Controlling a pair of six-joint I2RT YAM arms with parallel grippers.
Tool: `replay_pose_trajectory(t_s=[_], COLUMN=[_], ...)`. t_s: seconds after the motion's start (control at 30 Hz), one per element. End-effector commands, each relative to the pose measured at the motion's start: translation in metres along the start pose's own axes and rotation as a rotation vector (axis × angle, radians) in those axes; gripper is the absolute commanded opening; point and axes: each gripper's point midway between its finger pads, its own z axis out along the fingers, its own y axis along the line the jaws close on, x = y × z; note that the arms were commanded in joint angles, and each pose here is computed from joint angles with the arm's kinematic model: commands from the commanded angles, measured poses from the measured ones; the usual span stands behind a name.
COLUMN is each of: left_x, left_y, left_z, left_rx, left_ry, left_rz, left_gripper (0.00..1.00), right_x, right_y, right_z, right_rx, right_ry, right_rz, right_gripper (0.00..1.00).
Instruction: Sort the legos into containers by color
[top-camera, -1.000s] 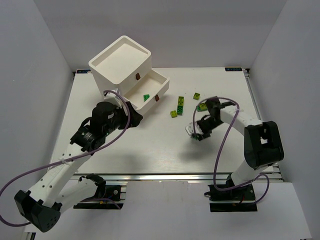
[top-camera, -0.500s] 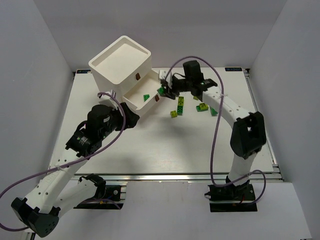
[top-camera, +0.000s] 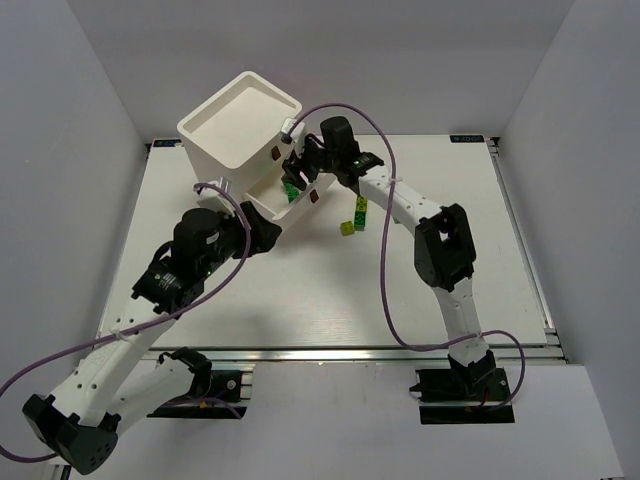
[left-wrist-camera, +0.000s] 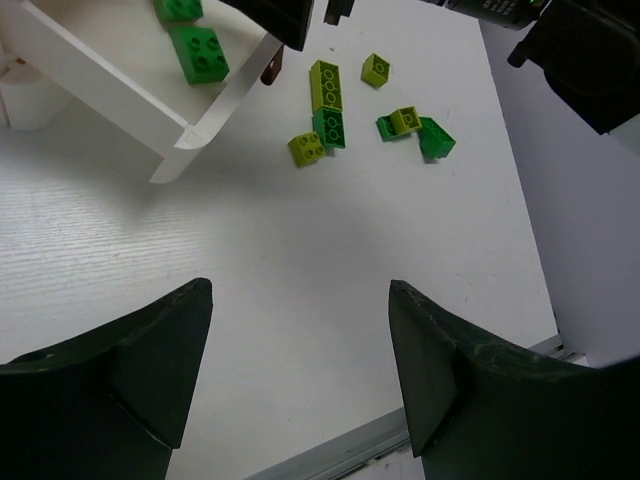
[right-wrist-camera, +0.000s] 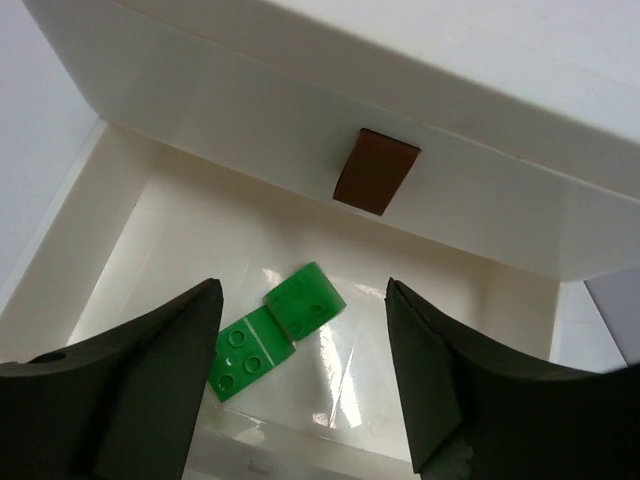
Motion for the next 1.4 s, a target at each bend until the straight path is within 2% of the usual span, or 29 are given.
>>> replay_pose_trajectory(t_s=[0.0,0.2,0.23,0.27,0.3,0.33,0.37,0.43,0.47,0.5,0.53,0.57,0.6,0.63,0.7,0.73,0.8,0.93,1.03,1.07,1.23,1.37], left_x=[-0.004,-0.001,-0.001,-0.002,-0.005,-0.006,-0.008,-0.008,-0.008,-0.006,-0.005,-0.001,0.002,0.003,0.009,0.009,0.012,0.017,0.018,0.019,0.021,0.024], left_y=[-0.013,-0.024,-0.025,-0.026,-0.029,-0.03,-0.033,-0.038,-0.04,-0.043,-0.045,-0.05,-0.052,-0.054,-0.056,-0.057,-0.059,-0.062,-0.064,-0.065,-0.063,-0.061], left_z=[0.005,0.02,0.023,0.025,0.026,0.028,0.031,0.034,0.039,0.041,0.044,0.049,0.052,0.054,0.063,0.065,0.071,0.077,0.08,0.081,0.079,0.077], left_rx=[0.064,0.119,0.123,0.131,0.142,0.148,0.16,0.191,0.202,0.216,0.227,0.256,0.264,0.274,0.284,0.289,0.299,0.318,0.328,0.33,0.328,0.322], left_ry=[-0.017,0.002,0.005,0.002,-0.011,-0.017,-0.029,-0.03,-0.03,-0.021,-0.011,0.011,0.029,0.042,0.079,0.085,0.102,0.129,0.139,0.144,0.15,0.156], left_rz=[-0.013,-0.012,-0.01,-0.007,-0.008,-0.007,-0.008,-0.005,-0.005,-0.002,0.007,0.015,0.02,0.032,0.041,0.048,0.053,0.059,0.06,0.057,0.055,0.051], left_gripper=[0.81,0.71,0.61,0.56,0.49,0.43,0.37,0.37,0.44,0.49,0.53,0.58,0.67,0.71,0.75,0.76,0.77,0.79,0.79,0.79,0.79,0.79], right_x=[-0.047,-0.083,-0.096,-0.1,-0.081,-0.087,-0.072,-0.055,-0.015,0.013,0.013,0.041,0.055,0.066,0.101,0.119,0.149,0.203,0.227,0.239,0.265,0.276], right_y=[-0.025,-0.038,-0.045,-0.053,-0.066,-0.089,-0.114,-0.121,-0.132,-0.122,-0.113,-0.117,-0.11,-0.103,-0.093,-0.084,-0.077,-0.072,-0.069,-0.069,-0.07,-0.071], right_z=[-0.018,-0.056,-0.07,-0.08,-0.087,-0.111,-0.134,-0.152,-0.177,-0.18,-0.192,-0.217,-0.226,-0.236,-0.264,-0.271,-0.293,-0.315,-0.316,-0.317,-0.312,-0.305], right_rx=[0.077,0.127,0.174,0.226,0.294,0.45,0.556,0.584,0.601,0.569,0.537,0.557,0.546,0.528,0.526,0.511,0.521,0.544,0.549,0.555,0.548,0.53], right_ry=[-0.1,-0.171,-0.183,-0.181,-0.168,-0.182,-0.165,-0.129,-0.021,0.042,0.044,0.105,0.147,0.191,0.31,0.361,0.464,0.647,0.733,0.775,0.853,0.862], right_rz=[0.0,0.013,0.001,0.015,0.117,0.166,0.242,0.342,0.415,0.457,0.472,0.53,0.563,0.579,0.662,0.672,0.713,0.786,0.812,0.83,0.849,0.858], right_gripper=[0.73,0.81,0.85,0.86,0.77,0.41,0.25,0.02,0.01,0.03,0.1,0.16,0.26,0.5,0.65,0.77,0.88,0.89,0.82,0.76,0.7,0.69])
